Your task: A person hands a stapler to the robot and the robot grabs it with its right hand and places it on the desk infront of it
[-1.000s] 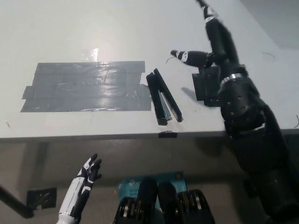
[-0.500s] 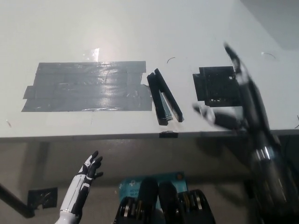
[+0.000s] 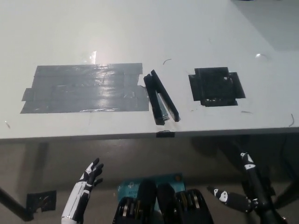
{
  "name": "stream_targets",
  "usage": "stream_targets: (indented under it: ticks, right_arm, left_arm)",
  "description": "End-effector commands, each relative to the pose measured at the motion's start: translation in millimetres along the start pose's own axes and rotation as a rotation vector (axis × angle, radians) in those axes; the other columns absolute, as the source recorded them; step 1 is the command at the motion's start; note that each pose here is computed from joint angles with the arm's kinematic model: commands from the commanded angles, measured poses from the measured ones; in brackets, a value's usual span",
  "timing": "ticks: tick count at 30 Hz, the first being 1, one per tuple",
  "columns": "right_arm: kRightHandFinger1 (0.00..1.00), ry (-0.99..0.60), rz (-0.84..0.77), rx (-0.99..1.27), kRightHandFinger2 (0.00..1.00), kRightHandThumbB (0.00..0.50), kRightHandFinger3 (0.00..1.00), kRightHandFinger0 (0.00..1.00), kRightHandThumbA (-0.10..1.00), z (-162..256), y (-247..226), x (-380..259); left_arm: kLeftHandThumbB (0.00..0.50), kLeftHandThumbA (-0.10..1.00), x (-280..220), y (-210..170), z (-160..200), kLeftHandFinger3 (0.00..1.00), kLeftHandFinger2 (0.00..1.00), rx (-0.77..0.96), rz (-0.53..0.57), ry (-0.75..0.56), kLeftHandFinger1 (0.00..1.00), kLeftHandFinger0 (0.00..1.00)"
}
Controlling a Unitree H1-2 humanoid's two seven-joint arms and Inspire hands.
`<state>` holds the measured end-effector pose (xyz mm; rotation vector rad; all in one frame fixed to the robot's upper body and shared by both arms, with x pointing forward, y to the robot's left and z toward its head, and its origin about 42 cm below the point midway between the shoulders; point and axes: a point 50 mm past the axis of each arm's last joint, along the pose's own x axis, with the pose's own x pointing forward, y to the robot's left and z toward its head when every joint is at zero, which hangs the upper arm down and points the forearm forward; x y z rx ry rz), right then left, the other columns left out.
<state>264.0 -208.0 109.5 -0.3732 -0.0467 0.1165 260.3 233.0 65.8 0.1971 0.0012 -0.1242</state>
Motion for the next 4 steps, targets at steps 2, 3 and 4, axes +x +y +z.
stream_targets:
  ticks: [2, 3, 4]
  right_arm:
    - [1.0, -0.088, 0.026, 0.026, 1.0, 0.167, 1.0, 1.0, 0.92, 2.3, 2.0, 4.5]
    - [1.0, -0.083, 0.034, 0.019, 1.0, 0.159, 1.0, 1.0, 0.92, -1.1, 3.2, 4.5]
    - [1.0, -0.083, 0.034, 0.019, 1.0, 0.159, 1.0, 1.0, 0.92, -1.1, 3.2, 4.5]
  left_arm:
    - [0.483, 1.0, -3.6, 1.9, 6.4, 1.0, 1.0, 0.015, -0.002, -0.059, 1.0, 1.0]
    - [0.481, 1.0, -4.3, 2.5, 6.6, 1.0, 1.0, 0.025, 0.004, -0.062, 1.0, 1.0]
    - [0.481, 1.0, -4.3, 2.5, 6.6, 1.0, 1.0, 0.025, 0.004, -0.062, 1.0, 1.0]
